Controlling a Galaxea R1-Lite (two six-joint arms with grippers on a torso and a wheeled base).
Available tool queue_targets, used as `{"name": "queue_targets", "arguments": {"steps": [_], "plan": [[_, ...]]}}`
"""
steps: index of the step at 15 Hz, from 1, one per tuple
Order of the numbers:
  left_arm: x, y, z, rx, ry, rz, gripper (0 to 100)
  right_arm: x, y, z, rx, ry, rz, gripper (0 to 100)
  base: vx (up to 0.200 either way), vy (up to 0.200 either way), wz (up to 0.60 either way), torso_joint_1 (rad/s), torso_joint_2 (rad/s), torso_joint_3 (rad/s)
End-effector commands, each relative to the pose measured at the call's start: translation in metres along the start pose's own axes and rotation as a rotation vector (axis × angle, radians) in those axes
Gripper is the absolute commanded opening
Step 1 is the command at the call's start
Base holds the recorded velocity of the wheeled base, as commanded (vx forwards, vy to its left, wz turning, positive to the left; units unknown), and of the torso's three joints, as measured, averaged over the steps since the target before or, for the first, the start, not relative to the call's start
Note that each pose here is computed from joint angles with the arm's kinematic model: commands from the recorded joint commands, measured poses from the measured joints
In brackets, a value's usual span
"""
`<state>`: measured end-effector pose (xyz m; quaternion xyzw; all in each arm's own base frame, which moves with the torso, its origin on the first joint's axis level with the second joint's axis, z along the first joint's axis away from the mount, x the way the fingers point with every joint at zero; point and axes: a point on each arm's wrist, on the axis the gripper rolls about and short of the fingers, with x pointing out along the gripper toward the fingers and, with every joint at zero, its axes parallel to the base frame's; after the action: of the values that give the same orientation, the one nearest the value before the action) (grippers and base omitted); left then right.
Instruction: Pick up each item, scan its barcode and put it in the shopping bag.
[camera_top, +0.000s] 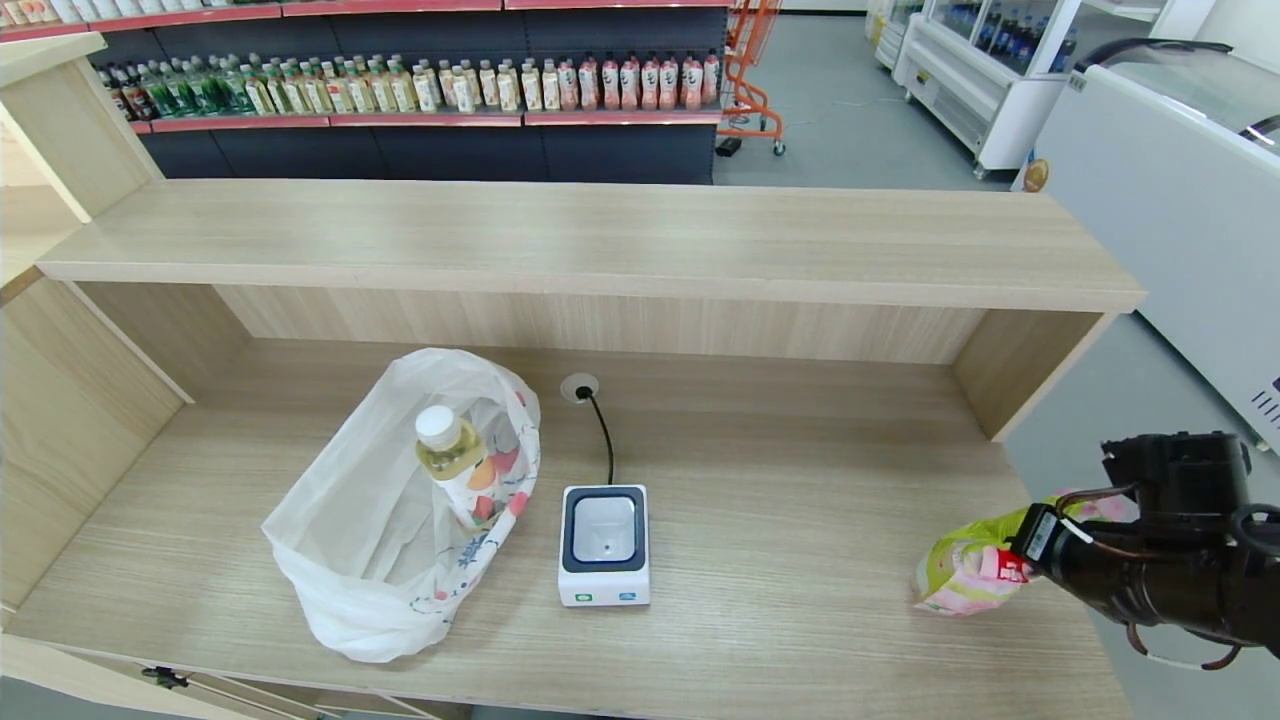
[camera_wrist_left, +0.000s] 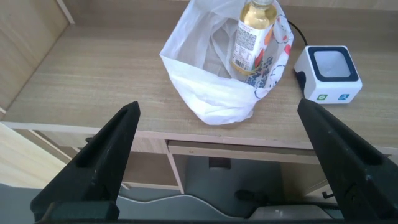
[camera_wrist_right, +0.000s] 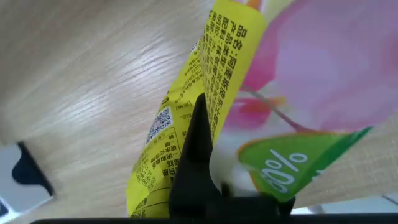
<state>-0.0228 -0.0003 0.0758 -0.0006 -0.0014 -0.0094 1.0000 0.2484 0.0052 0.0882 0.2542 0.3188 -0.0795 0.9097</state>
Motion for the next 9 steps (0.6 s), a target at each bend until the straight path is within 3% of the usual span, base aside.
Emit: {"name": "queue_targets", "arguments": {"steps": [1,5,9], "plan": [[0.0,0.0,0.0,0.0,0.001,0.0,100,-0.01,0.008,0.008,-0.102,-0.053,0.108,0,0.0,0.0,0.0,0.0,0.0,0.0],[0.0,0.0,0.0,0.0,0.001,0.0,100,-0.031,0.022,0.021,-0.359,-0.103,0.348,0,0.0,0.0,0.0,0.0,0.0,0.0],[0.0,0.0,0.0,0.0,0.001,0.002,100,-0.063,0.035,0.027,-0.582,-0.125,0.737,0,0.0,0.0,0.0,0.0,0.0,0.0]]}}
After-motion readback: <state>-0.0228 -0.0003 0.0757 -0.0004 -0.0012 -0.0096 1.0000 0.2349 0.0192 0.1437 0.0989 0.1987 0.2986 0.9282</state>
